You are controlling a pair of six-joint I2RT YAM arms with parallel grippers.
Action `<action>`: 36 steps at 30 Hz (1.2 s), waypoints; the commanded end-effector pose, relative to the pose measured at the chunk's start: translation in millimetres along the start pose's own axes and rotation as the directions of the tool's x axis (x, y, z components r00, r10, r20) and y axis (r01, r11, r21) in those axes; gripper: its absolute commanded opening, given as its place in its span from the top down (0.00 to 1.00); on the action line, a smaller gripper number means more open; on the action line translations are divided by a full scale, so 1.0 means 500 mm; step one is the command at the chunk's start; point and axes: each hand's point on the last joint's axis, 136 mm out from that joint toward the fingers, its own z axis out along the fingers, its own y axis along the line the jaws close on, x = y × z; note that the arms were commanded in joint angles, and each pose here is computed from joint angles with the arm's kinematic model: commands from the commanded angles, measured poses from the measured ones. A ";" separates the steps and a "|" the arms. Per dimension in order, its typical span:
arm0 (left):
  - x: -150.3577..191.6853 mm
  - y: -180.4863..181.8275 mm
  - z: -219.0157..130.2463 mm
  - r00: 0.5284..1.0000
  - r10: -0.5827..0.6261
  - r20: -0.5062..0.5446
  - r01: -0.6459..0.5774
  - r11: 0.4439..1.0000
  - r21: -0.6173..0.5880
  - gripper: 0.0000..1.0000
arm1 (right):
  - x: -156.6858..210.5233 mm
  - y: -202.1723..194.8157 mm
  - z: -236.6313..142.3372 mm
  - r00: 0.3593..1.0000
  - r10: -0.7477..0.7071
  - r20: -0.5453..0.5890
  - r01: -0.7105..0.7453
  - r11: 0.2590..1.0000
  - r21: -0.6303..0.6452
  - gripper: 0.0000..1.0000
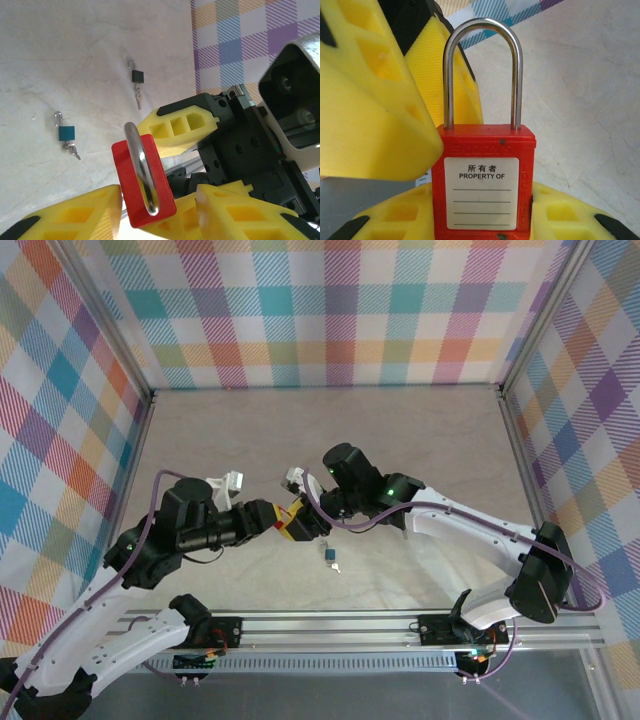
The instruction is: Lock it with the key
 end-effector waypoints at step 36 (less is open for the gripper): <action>-0.027 -0.002 -0.015 0.996 0.027 0.081 -0.025 0.999 -0.029 1.00 | -0.048 0.015 -0.032 0.993 -0.071 0.098 0.069 0.997 0.024 0.54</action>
